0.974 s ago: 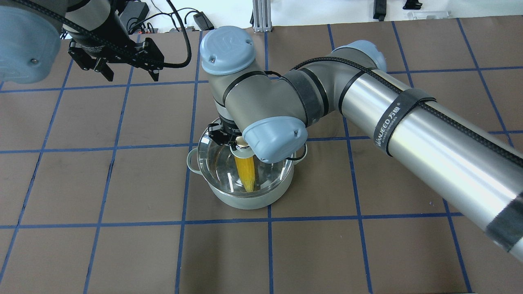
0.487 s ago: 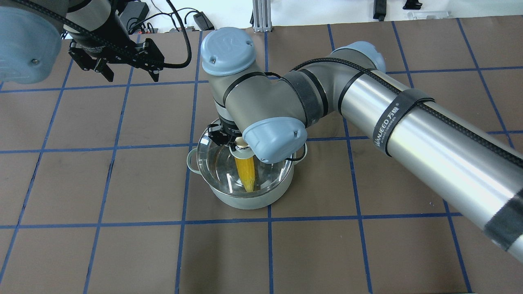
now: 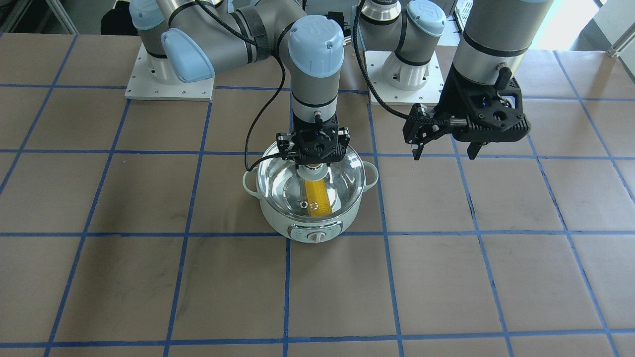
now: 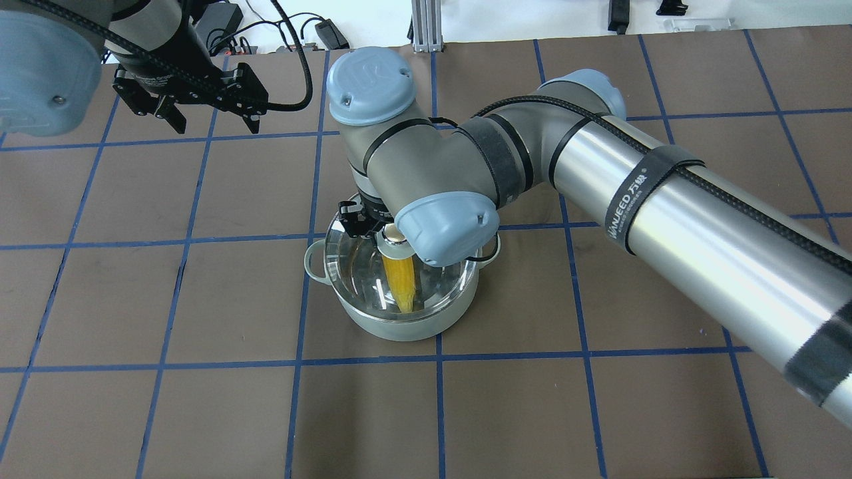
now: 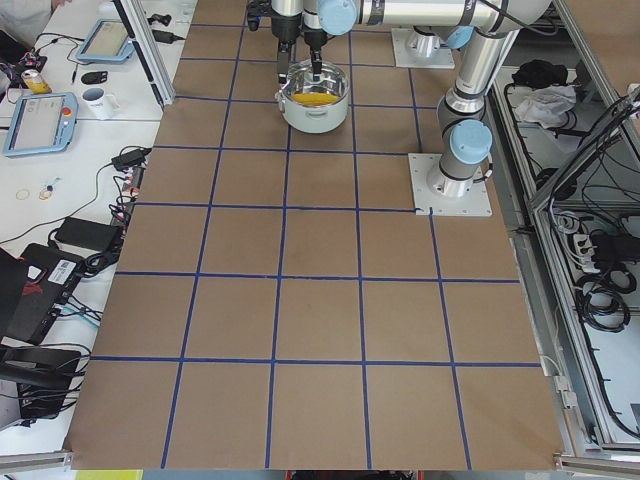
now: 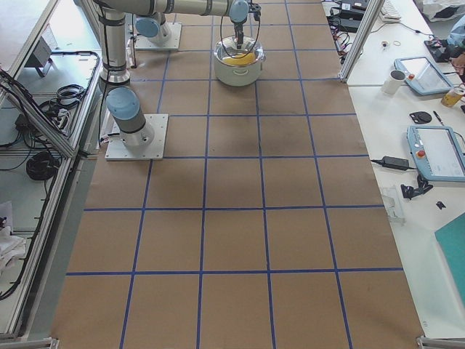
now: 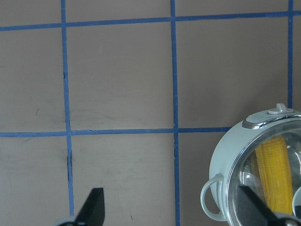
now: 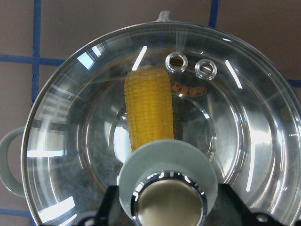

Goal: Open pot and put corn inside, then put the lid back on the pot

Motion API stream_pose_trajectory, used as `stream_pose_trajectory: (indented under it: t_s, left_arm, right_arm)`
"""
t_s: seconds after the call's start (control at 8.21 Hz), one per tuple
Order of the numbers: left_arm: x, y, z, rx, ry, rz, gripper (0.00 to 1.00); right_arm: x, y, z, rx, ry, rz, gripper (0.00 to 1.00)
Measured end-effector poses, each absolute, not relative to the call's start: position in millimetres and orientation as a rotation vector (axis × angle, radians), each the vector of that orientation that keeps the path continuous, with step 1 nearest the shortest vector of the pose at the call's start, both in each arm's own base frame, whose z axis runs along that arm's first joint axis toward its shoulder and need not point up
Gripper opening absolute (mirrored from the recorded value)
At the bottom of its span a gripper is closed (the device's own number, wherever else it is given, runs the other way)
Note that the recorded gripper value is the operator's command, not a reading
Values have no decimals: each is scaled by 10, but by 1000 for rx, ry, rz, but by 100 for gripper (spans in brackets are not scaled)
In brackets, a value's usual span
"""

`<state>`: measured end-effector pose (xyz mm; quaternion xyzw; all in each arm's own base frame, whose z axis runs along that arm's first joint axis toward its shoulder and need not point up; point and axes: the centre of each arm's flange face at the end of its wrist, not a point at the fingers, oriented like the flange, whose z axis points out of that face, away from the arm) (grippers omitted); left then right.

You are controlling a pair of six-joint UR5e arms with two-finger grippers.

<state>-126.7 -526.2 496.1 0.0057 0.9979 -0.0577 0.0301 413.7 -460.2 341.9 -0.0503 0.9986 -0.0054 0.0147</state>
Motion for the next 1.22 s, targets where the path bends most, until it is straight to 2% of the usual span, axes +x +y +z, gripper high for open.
stream_pose_trajectory:
  t_s: [0.24,0.49,0.85,1.22]
  left_arm:
    - [-1265,-5271,4947,18,3074,-174,100]
    - [-1265,-5288,4917,17,3075,-167,100]
    - [-1270,-5275,4950,19,3076,-178,100]
    - [-1280,-5146,5105,20,3077,-192,100]
  right_arm:
    - [4129,-4623,3470,-170,3103,-31,100]
    - [3848,-4777,3791,-129,3092,-106,100]
    - [2523,-4970,4672,-170,3112,-193,100]
    - [1628,-4962,5064,-245,3145,-218,100]
